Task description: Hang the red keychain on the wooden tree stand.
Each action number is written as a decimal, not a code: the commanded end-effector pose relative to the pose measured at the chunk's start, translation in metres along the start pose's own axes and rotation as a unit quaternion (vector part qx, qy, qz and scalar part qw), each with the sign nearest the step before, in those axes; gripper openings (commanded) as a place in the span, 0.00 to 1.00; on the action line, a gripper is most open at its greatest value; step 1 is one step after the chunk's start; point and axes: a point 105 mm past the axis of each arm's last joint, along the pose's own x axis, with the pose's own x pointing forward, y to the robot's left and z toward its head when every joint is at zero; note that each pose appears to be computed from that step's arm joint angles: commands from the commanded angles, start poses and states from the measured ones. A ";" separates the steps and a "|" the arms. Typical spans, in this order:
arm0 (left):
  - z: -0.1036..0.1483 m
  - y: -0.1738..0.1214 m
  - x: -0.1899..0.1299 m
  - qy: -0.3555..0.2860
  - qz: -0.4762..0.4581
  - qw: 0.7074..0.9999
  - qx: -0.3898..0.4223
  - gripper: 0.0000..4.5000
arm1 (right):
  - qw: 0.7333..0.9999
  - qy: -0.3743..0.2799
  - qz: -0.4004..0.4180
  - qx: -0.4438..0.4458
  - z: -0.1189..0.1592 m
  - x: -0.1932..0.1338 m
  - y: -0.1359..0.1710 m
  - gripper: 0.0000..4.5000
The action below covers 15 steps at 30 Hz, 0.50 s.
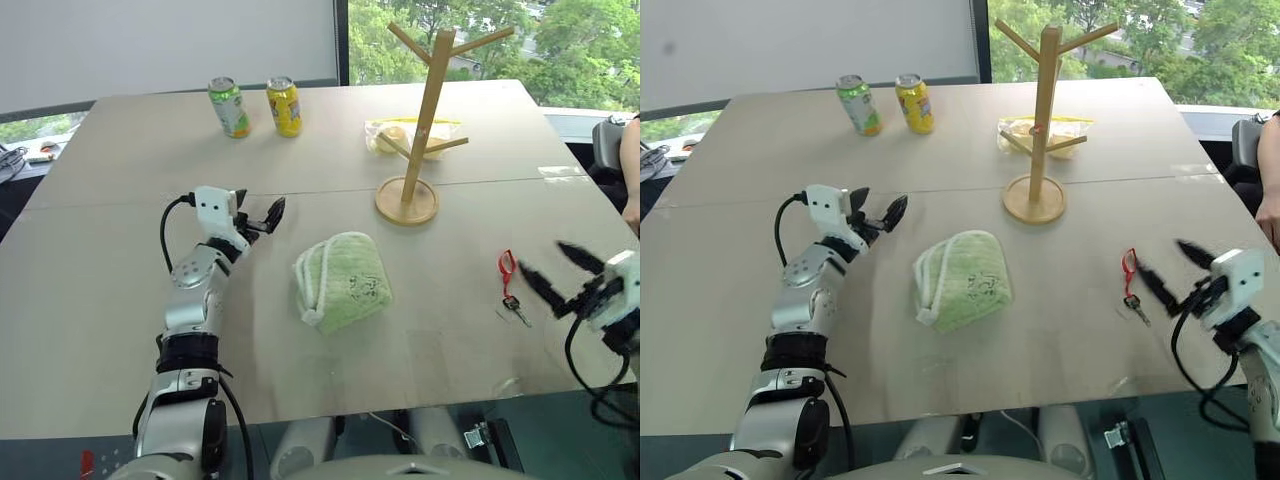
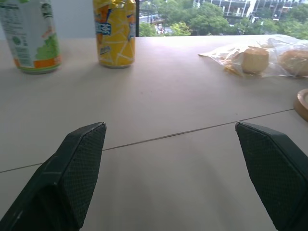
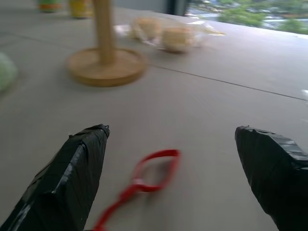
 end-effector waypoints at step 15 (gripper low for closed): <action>0.027 -0.077 -0.025 0.161 -0.310 0.931 -0.102 1.00 | 0.968 -0.010 0.231 -0.092 0.000 0.010 0.085 0.99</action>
